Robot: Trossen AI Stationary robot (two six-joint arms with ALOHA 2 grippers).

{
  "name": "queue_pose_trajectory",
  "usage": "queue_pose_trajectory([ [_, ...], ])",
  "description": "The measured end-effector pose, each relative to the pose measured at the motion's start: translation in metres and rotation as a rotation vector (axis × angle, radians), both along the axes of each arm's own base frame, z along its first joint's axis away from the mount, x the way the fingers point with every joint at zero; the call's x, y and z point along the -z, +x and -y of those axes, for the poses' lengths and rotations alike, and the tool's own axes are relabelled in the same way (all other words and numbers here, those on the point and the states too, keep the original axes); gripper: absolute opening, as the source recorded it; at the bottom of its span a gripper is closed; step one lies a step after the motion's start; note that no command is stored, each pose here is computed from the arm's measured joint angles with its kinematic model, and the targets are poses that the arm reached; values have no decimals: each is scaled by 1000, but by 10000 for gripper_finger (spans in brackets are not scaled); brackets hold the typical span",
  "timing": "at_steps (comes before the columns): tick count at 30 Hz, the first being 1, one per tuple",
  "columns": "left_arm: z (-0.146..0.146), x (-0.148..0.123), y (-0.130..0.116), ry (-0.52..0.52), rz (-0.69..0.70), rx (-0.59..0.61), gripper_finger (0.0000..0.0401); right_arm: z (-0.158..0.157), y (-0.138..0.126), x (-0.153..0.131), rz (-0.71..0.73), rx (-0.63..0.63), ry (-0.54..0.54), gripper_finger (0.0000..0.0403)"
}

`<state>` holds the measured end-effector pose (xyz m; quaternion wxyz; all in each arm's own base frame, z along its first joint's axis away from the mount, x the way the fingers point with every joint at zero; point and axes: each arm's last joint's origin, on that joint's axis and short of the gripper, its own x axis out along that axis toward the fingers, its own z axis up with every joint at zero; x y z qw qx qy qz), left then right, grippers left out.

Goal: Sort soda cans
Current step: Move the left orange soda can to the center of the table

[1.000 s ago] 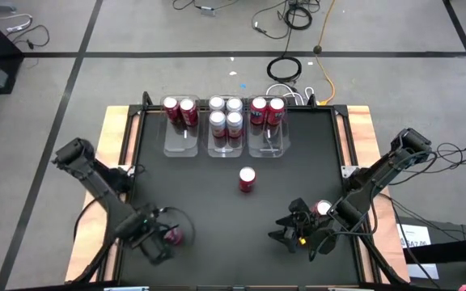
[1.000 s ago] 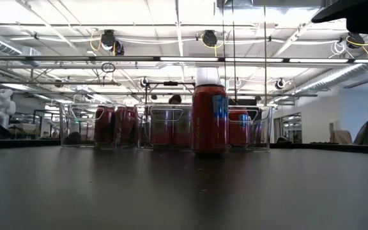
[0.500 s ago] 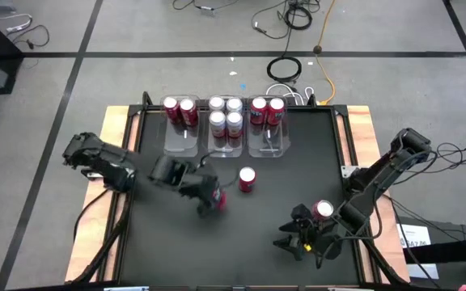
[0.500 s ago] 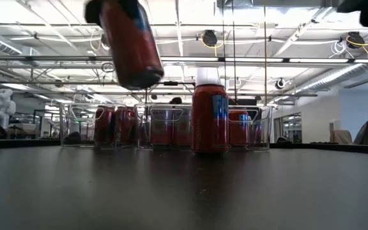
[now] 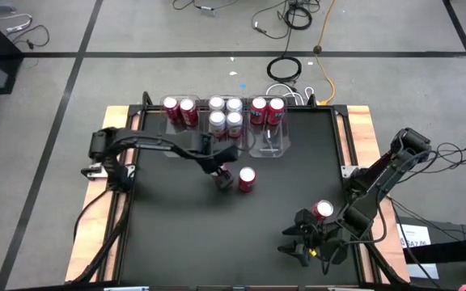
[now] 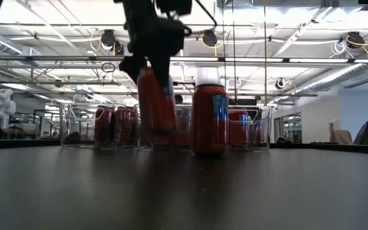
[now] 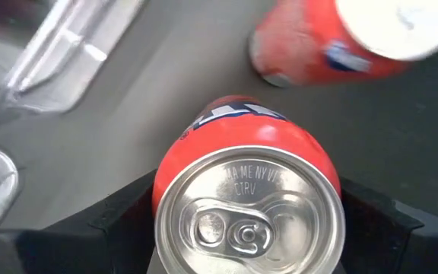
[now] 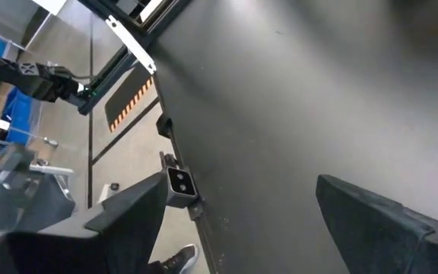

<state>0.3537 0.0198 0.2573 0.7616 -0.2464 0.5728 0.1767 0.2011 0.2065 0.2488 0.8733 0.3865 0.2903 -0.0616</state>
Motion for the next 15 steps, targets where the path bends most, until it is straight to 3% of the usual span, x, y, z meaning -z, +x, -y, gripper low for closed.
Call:
queue_pose_trajectory([
  [7, -26, 27, 14, -27, -30, -62, 318, 2, -1, 2, -21, -2, -28, 329],
  [15, -37, 26, 30, 5, -16, -72, 318, 3, -2, 3, -33, 1, -39, 329],
])
